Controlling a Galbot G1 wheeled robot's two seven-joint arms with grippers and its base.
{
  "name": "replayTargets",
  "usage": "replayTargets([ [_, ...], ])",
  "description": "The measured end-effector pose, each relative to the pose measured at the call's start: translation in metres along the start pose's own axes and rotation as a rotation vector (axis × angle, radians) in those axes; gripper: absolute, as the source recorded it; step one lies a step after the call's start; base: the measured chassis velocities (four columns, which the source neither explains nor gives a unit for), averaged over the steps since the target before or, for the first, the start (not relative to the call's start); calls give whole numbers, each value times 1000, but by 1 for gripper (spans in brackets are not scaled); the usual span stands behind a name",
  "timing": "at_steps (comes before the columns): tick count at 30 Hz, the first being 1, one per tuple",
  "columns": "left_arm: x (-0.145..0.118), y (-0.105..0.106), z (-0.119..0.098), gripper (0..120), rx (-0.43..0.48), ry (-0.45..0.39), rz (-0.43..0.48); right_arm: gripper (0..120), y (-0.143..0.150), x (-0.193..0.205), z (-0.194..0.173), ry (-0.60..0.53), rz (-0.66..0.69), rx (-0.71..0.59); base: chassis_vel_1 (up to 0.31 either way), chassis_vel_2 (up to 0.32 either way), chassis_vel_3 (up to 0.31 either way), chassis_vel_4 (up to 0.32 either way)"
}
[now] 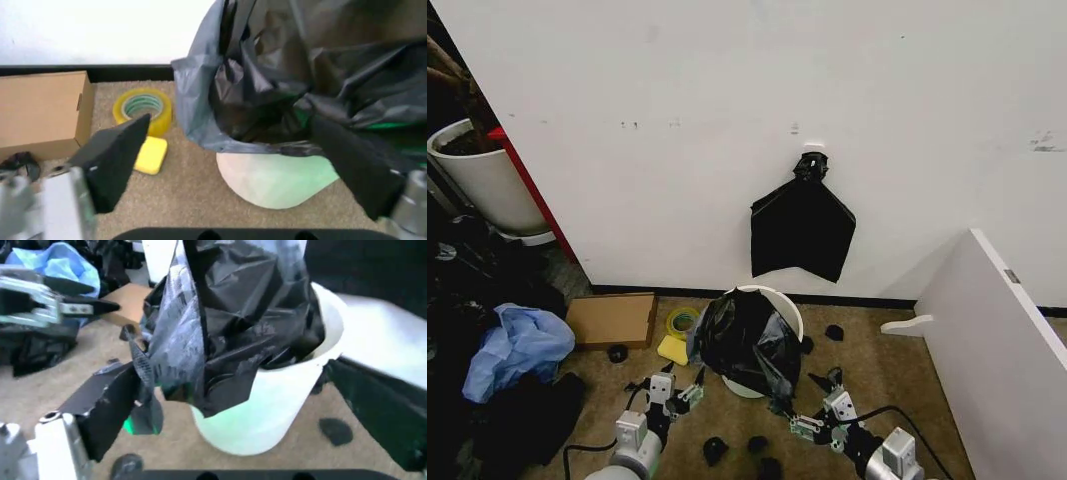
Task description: Place the garbage bag over the trash bin.
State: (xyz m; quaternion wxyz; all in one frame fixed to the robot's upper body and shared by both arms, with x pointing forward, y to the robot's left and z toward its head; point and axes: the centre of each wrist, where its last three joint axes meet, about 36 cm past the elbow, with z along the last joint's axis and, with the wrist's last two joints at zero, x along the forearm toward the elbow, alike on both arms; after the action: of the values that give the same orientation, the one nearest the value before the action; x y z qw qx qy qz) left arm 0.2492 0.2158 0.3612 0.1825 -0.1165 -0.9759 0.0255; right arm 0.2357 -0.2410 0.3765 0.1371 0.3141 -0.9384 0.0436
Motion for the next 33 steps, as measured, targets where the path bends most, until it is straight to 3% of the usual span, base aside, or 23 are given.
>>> replayTargets([
  [9, -1, -12, 0, 100, 14, -14, -5, 100, -39, -31, 35, -76, -42, -141, 0, 0, 0, 0],
  [15, -5, -21, 3, 100, 30, -18, 1, 100, -44, -40, 38, 44, 27, -334, 0, 0, 0, 0],
  [25, -8, -25, 1, 100, 40, -30, 0, 100, -35, -28, 35, 101, -86, -333, 0, 0, 0, 0],
  [29, -3, -27, 3, 100, 39, -24, -3, 100, -89, -36, 65, 32, -313, -179, 0, 0, 0, 0],
  [33, -1, -25, 4, 100, 38, -22, -9, 100, -111, -45, 74, -18, -350, -134, 0, 0, 0, 0],
])
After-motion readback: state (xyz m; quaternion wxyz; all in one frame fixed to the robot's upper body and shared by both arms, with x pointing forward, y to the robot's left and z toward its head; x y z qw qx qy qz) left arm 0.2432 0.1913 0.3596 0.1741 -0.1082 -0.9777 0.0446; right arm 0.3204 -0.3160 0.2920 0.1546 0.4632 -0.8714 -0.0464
